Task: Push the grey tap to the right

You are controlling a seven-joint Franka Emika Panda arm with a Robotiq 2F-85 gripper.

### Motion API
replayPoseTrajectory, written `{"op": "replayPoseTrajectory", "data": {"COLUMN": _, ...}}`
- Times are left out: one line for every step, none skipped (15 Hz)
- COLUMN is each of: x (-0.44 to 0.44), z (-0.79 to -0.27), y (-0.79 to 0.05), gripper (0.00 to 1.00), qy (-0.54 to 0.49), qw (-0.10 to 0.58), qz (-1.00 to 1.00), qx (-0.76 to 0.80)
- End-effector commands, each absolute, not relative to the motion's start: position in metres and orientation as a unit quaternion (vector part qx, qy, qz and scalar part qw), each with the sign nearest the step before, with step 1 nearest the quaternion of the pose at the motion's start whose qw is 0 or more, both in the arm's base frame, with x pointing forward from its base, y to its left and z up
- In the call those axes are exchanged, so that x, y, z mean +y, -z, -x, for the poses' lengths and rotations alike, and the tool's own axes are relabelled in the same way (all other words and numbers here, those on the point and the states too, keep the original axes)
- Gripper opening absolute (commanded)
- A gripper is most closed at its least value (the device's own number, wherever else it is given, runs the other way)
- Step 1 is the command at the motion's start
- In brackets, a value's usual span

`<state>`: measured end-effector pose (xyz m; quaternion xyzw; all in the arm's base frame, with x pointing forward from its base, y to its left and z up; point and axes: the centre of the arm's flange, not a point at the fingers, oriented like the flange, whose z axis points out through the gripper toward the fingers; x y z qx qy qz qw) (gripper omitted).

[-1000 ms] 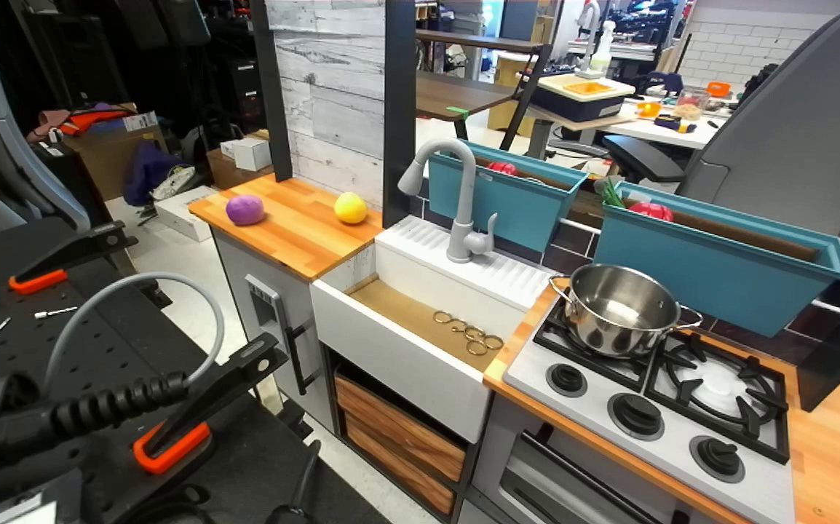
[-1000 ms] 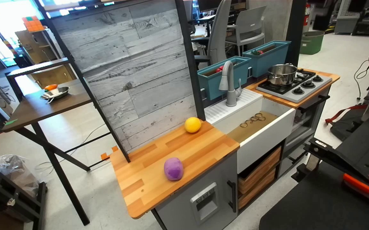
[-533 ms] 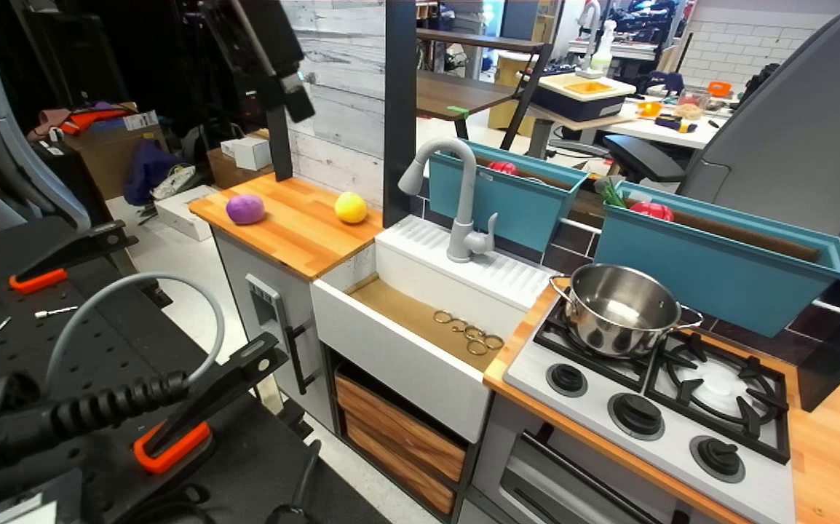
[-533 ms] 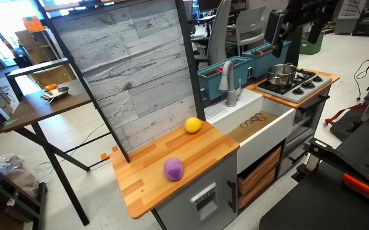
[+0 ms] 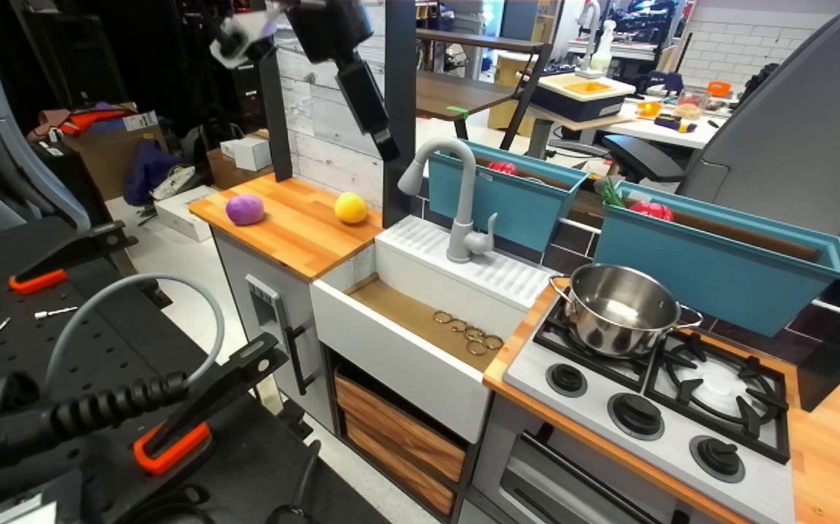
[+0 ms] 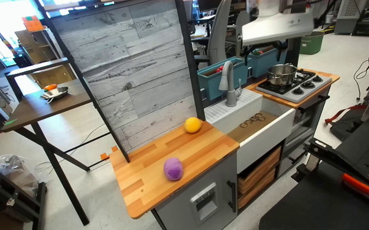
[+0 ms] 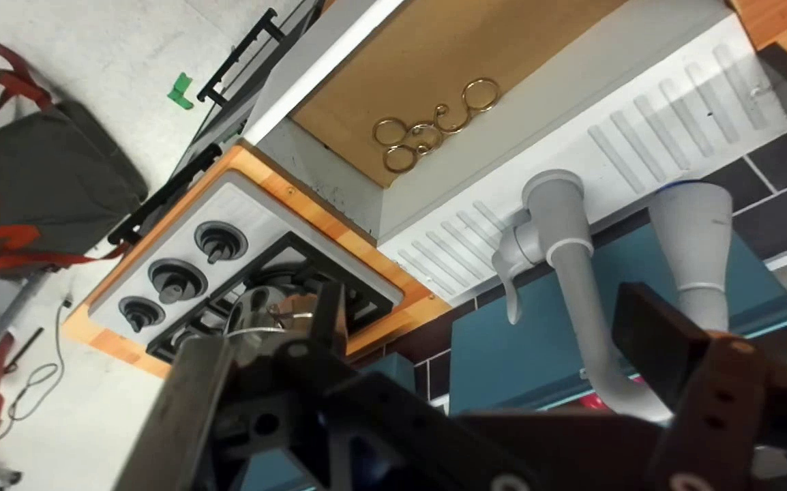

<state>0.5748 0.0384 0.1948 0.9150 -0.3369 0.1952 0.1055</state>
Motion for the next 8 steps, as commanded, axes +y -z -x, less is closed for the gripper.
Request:
{"op": "replayPoseTrajectory", "data": {"x": 0.082, "z": -0.600, "y": -0.115, "gripper": 1.00, "qy": -0.215, "qw": 0.118, "qz": -0.884, "qx": -0.398}}
{"op": "replayPoseTrajectory", "data": {"x": 0.094, "z": -0.603, "y": -0.101, "gripper": 1.00, "qy": -0.218, "qw": 0.116, "qz": -0.878, "qx": -0.411}}
{"op": "replayPoseTrajectory", "data": {"x": 0.105, "z": -0.606, "y": -0.089, "gripper": 1.00, "qy": -0.223, "qw": 0.113, "qz": -0.872, "qx": -0.422}}
{"op": "replayPoseTrajectory", "data": {"x": 0.115, "z": -0.609, "y": -0.079, "gripper": 1.00, "qy": -0.226, "qw": 0.110, "qz": -0.866, "qx": -0.433}}
{"op": "replayPoseTrajectory", "data": {"x": 0.124, "z": -0.612, "y": -0.071, "gripper": 1.00, "qy": -0.234, "qw": 0.107, "qz": -0.861, "qx": -0.439}}
{"op": "replayPoseTrajectory", "data": {"x": 0.130, "z": -0.616, "y": -0.066, "gripper": 1.00, "qy": -0.249, "qw": 0.102, "qz": -0.854, "qx": -0.445}}
{"op": "replayPoseTrajectory", "data": {"x": 0.133, "z": -0.622, "y": -0.064, "gripper": 1.00, "qy": -0.267, "qw": 0.099, "qz": -0.845, "qx": -0.453}}
{"op": "replayPoseTrajectory", "data": {"x": 0.134, "z": -0.629, "y": -0.063, "gripper": 1.00, "qy": -0.283, "qw": 0.097, "qz": -0.836, "qx": -0.460}}
